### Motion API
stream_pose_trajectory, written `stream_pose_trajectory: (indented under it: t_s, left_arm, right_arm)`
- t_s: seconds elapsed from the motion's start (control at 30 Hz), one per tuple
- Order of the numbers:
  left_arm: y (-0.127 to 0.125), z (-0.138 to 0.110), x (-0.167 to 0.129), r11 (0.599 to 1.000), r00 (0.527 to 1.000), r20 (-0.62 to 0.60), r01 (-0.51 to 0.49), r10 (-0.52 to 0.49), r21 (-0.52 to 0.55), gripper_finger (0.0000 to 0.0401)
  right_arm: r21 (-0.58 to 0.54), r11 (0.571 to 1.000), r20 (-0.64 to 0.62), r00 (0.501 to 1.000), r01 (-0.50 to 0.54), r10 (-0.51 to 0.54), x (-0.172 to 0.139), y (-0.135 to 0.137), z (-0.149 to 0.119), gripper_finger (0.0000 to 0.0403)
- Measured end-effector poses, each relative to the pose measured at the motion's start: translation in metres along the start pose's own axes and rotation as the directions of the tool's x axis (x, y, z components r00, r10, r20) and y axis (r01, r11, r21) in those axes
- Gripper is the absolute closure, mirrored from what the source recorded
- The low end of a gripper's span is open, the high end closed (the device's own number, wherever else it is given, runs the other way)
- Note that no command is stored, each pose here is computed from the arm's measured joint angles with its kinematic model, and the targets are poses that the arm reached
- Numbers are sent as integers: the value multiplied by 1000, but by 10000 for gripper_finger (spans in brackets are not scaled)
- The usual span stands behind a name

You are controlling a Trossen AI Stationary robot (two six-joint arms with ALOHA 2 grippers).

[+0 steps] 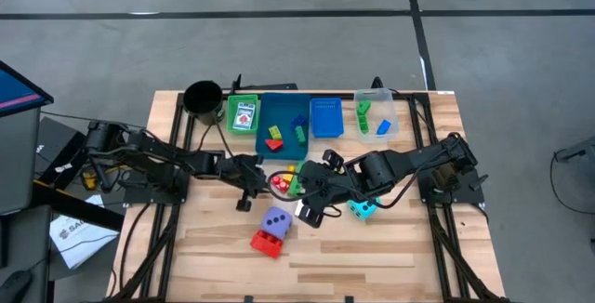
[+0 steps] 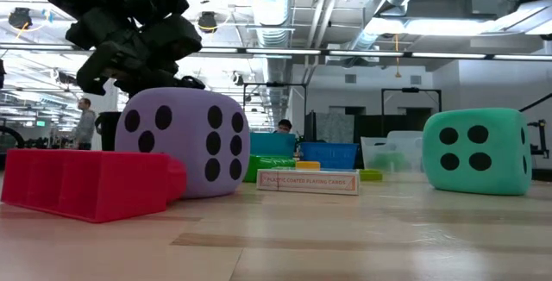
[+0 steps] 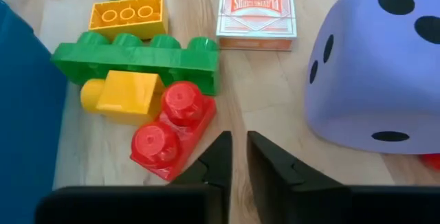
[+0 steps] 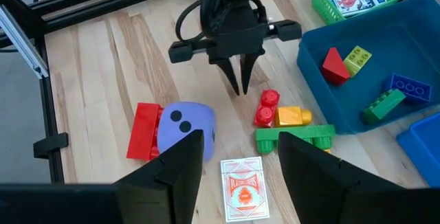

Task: Pick & Place Toys
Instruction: Put the large yellow game piece into the transparent bin

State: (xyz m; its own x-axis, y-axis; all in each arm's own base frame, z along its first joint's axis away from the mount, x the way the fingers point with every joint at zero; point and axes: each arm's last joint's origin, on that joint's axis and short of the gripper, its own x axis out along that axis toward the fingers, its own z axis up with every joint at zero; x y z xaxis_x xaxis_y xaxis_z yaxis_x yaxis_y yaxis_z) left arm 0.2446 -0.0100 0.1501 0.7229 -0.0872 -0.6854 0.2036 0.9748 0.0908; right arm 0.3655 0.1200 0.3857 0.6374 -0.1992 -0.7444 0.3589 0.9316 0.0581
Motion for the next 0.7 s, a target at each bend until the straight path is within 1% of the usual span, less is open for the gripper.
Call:
stream_pose_trajectory:
  t_s: [0.33, 0.43, 0.5, 0.57, 0.7]
  left_arm:
    - [0, 1, 0, 1000, 1000, 10, -11, 11, 3, 237]
    - [1, 1, 0, 998, 999, 5, -36, 36, 47, 203]
    - [2, 1, 0, 996, 999, 3, -51, 51, 73, 183]
    - [4, 0, 0, 995, 998, 0, -66, 66, 74, 166]
    - [11, -1, -1, 993, 996, -5, -92, 93, 74, 144]
  right_arm:
    - [1, 1000, 0, 1000, 1, -1, 0, 0, 0, 219]
    - [1, 1000, 0, 1000, 1, -1, 0, 0, 0, 219]
    - [1, 1000, 0, 1000, 1, -1, 0, 0, 0, 219]
    - [1, 1000, 0, 1000, 1, -1, 0, 0, 0, 219]
    - [2, 1000, 0, 1000, 2, -2, 0, -1, 0, 219]
